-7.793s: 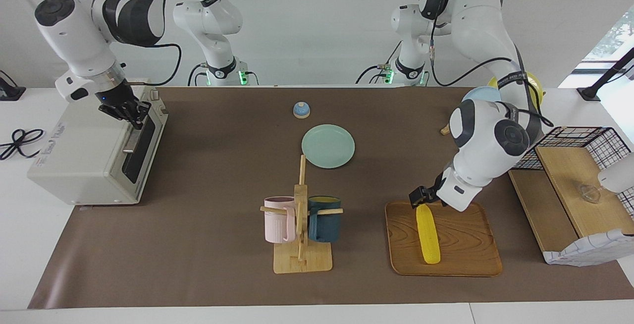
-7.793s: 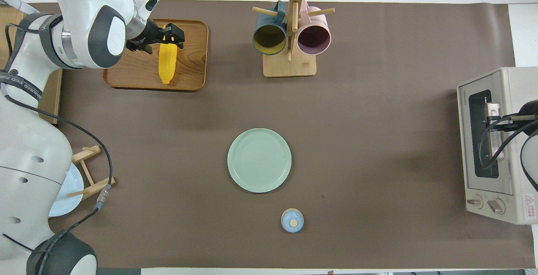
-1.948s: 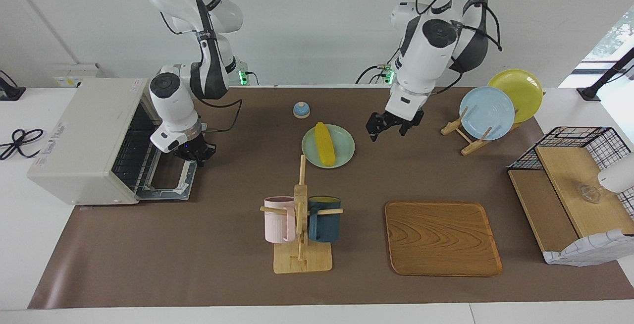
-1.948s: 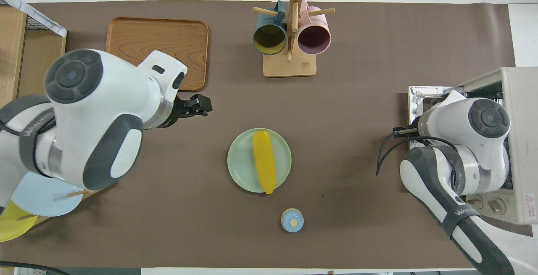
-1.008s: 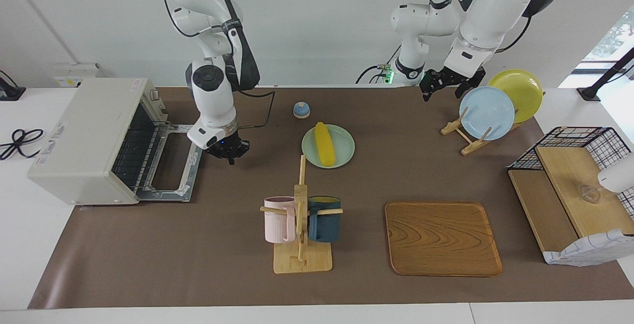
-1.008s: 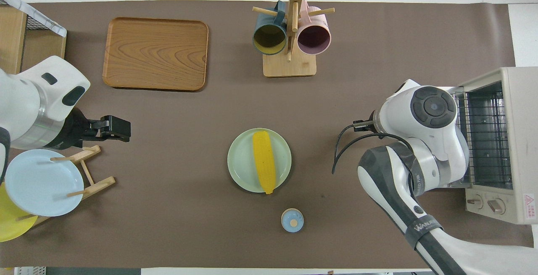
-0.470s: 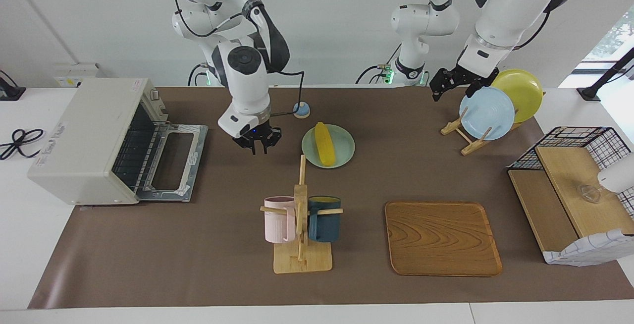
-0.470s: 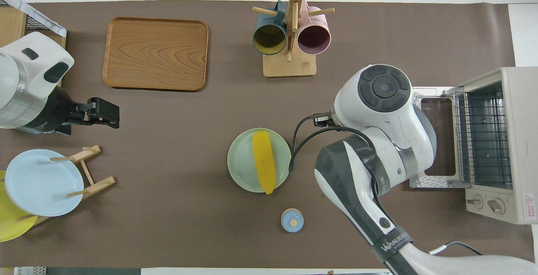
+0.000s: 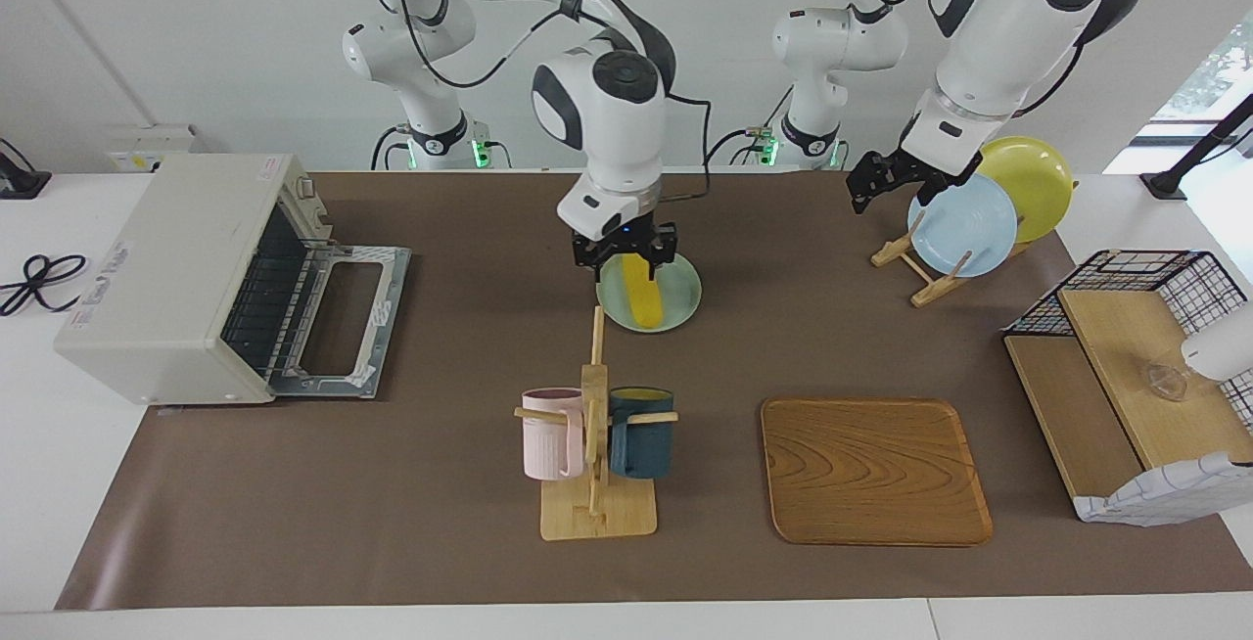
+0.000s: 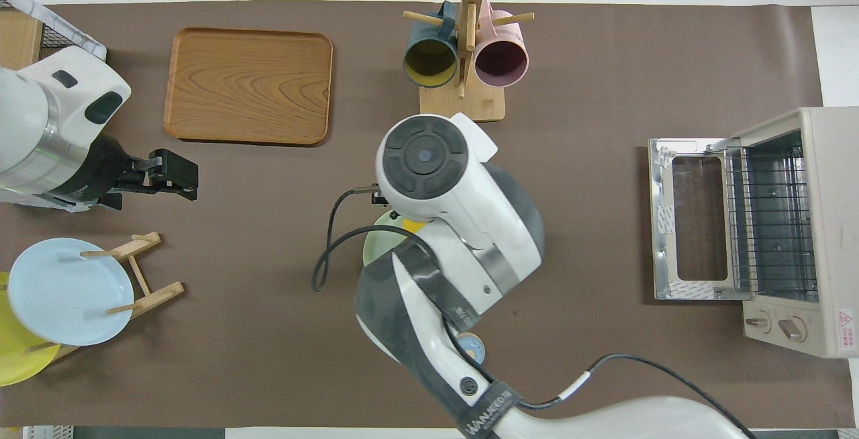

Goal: Put corn in oven

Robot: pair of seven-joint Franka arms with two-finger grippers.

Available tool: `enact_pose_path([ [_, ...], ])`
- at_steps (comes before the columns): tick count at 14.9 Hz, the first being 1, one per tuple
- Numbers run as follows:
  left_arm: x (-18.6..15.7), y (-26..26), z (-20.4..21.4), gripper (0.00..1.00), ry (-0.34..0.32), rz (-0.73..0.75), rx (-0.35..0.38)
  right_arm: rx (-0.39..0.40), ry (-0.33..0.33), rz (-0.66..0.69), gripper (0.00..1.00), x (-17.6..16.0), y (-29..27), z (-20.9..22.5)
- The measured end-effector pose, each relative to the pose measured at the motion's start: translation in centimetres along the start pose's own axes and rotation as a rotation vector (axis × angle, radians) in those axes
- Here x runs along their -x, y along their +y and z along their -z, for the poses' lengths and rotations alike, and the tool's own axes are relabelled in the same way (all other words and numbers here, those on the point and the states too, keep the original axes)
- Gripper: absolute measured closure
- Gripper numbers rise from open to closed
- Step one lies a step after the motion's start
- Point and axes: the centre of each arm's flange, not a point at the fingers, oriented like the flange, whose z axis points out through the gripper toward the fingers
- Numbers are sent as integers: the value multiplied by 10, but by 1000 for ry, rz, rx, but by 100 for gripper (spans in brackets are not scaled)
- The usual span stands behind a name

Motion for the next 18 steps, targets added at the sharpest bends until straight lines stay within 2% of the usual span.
enact_pose_path([
  [3, 2, 4, 4, 0, 3, -7, 13, -41, 44, 29, 18, 7, -61, -40],
  [5, 3, 5, 9, 0, 12, -9, 16, -50, 50, 62, 18, 20, -82, -62],
  [8, 3, 5, 13, 0, 18, -9, 18, -40, 37, 100, 18, 42, -98, -78],
  [12, 3, 4, 13, 0, 17, -7, 18, -39, 35, 118, 19, 66, -92, -112],
  [14, 3, 4, 13, 0, 17, -7, 18, -33, 28, 129, 29, 78, -88, -122],
  [15, 3, 4, 13, 0, 17, -7, 18, -30, 24, 135, 29, 83, -89, -123],
  [18, 3, 4, 13, 0, 17, -7, 18, -24, 17, 152, 40, 97, -91, -121],
])
